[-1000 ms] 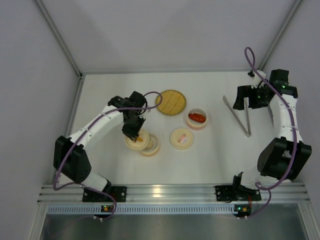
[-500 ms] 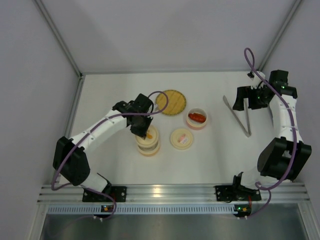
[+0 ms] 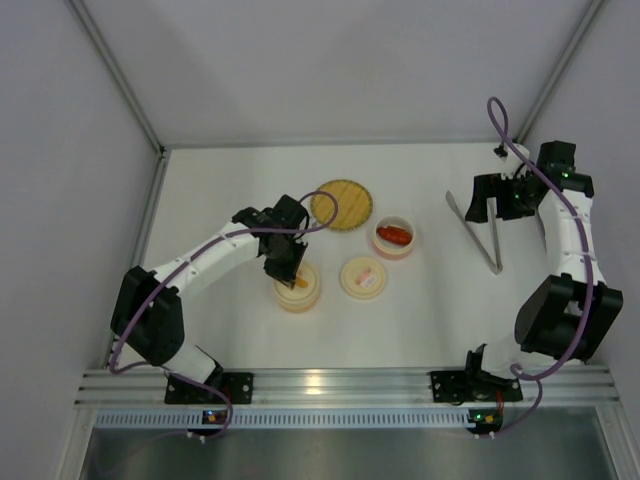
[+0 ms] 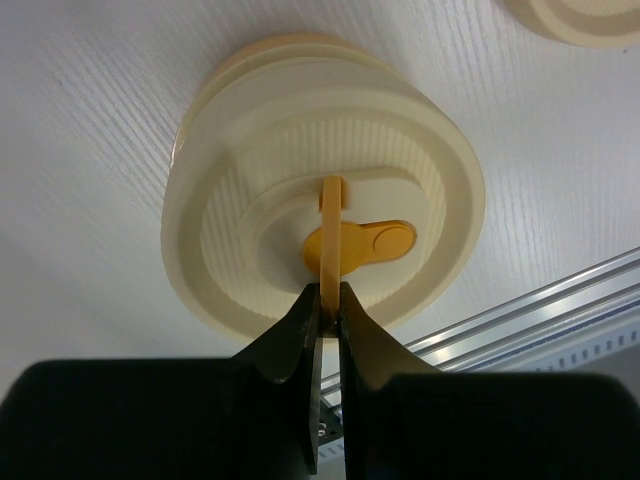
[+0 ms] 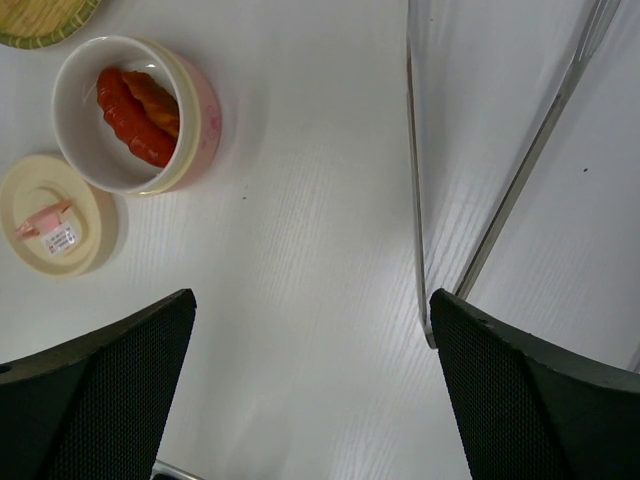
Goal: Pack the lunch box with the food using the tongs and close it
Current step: Close the box lid on the packing box.
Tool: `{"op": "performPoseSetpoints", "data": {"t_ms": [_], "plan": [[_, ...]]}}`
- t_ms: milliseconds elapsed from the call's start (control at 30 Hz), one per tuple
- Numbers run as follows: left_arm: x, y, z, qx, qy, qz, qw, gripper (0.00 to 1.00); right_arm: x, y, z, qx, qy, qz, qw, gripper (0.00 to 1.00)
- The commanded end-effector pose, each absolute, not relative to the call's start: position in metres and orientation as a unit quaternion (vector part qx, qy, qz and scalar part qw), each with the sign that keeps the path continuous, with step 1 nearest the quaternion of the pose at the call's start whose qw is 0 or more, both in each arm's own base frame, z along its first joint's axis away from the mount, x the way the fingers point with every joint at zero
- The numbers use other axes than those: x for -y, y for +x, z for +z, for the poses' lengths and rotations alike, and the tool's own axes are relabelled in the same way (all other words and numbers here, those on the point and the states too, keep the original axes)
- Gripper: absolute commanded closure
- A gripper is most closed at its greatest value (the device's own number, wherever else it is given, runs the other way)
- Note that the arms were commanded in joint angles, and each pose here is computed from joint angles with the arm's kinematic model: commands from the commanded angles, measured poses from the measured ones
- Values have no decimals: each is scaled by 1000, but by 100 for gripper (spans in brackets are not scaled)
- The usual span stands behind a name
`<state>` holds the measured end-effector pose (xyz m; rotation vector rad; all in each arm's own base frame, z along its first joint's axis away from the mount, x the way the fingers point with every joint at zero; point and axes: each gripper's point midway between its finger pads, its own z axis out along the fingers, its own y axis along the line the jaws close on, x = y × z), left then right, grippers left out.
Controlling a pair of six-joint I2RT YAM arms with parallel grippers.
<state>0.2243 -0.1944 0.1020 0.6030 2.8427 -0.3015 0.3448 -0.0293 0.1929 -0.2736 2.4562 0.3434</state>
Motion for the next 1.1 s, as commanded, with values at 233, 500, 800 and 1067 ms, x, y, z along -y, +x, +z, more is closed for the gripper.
{"op": "performPoseSetpoints", "data": {"t_ms": [233, 500, 800, 1067], "plan": [[207, 233, 99, -964, 201, -118, 124, 100, 26, 345, 202, -927, -120, 128, 332, 1], [199, 237, 94, -967, 203, -94, 126, 100, 26, 346, 201, -927, -120, 130, 331, 1], [194, 229, 91, -966, 212, -92, 115, 100, 26, 346, 198, -928, -119, 132, 327, 1], [196, 230, 88, -964, 218, -96, 116, 100, 25, 347, 195, -929, -116, 137, 324, 1]]}}
